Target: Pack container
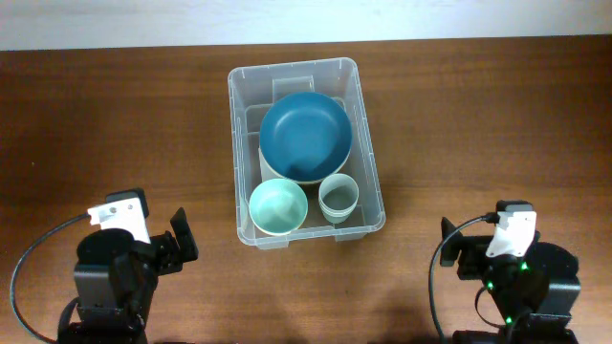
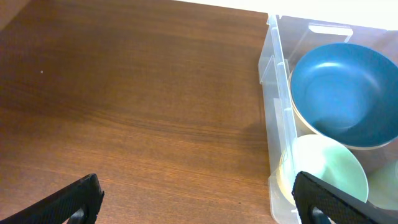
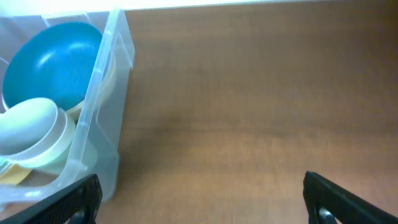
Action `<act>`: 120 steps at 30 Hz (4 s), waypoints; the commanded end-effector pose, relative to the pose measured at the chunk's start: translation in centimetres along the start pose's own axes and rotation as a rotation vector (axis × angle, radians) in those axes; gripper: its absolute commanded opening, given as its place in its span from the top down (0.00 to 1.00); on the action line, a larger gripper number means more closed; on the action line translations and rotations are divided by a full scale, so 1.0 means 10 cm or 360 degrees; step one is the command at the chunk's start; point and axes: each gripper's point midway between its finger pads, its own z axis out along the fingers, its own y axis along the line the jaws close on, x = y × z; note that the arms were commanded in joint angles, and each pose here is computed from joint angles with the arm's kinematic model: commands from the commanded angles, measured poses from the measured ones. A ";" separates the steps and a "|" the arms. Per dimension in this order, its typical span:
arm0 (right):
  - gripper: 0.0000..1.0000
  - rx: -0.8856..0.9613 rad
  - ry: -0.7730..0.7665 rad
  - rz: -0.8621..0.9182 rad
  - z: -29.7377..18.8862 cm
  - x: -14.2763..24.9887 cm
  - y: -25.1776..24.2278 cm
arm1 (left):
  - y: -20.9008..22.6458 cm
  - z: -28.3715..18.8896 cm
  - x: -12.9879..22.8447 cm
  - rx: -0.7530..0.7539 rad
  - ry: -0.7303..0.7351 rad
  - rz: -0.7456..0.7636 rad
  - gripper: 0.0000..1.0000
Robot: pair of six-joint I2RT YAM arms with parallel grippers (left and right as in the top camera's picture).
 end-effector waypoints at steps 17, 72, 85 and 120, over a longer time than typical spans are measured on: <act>0.01 -0.0187 -0.0603 -0.0255 0.09 0.10 0.29 | -0.01 0.01 0.02 0.0010 0.0007 0.0021 0.00; 0.01 -0.0049 -0.0730 -0.0264 0.50 0.30 0.12 | 0.06 0.01 0.09 -0.0047 0.0051 0.0036 0.00; 0.01 -0.0049 -0.0730 -0.0264 0.50 0.30 0.12 | 0.16 0.10 0.78 -0.0036 0.0044 0.0017 0.00; 0.01 -0.0049 -0.0730 -0.0264 0.50 0.30 0.12 | -0.31 0.69 0.70 0.0299 -0.0884 0.0522 0.00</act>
